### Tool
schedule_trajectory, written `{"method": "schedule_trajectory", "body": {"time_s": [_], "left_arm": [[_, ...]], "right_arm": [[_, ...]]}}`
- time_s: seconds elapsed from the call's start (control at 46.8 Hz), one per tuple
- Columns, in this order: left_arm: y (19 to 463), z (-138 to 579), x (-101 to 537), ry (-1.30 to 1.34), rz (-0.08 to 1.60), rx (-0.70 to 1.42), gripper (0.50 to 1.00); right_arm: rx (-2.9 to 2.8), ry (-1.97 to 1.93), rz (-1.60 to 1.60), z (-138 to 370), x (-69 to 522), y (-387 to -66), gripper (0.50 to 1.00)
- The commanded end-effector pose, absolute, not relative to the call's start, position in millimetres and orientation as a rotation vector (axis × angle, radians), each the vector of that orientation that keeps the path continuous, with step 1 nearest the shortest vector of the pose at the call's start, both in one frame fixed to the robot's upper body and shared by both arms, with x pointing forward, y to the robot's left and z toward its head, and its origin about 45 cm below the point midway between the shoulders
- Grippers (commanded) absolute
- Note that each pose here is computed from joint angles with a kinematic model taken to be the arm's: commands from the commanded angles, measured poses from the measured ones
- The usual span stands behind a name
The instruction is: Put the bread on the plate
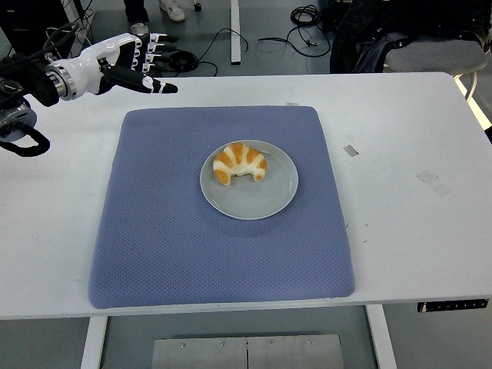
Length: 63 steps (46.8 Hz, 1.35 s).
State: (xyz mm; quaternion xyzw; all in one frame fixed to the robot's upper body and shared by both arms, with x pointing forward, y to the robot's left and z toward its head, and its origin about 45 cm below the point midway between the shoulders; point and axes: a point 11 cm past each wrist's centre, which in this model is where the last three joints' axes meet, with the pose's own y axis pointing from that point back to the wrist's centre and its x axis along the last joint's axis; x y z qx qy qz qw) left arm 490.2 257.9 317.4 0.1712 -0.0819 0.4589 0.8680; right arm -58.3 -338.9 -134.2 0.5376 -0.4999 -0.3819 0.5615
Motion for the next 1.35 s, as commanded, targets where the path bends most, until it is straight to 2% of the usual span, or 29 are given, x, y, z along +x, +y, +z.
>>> {"method": "schedule_trajectory", "body": {"time_s": [0.0, 0.577, 0.812, 1.325], "left_arm": [[270.1, 315.3, 489.3, -0.150, 0.989, 0.342, 0.934], [310.4, 327.6, 484.4, -0.124, 1.023, 0.278, 0.934], [312.9, 328.4, 484.3, -0.126, 1.027, 0.279, 0.934], [318.6, 326.0, 485.5, -0.123, 1.043, 0.289, 0.934]], "right_arm": [[1.266, -1.178, -0.899, -134.2, -58.0, -338.9, 1.000], [1.280, -1.180, -0.901, -134.9, -52.8, -335.7, 1.000], [1.255, -1.163, -0.913, -133.6, -69.3, -338.2, 1.000], [1.256, -1.168, -0.912, -133.7, -67.3, -338.3, 1.000]]}}
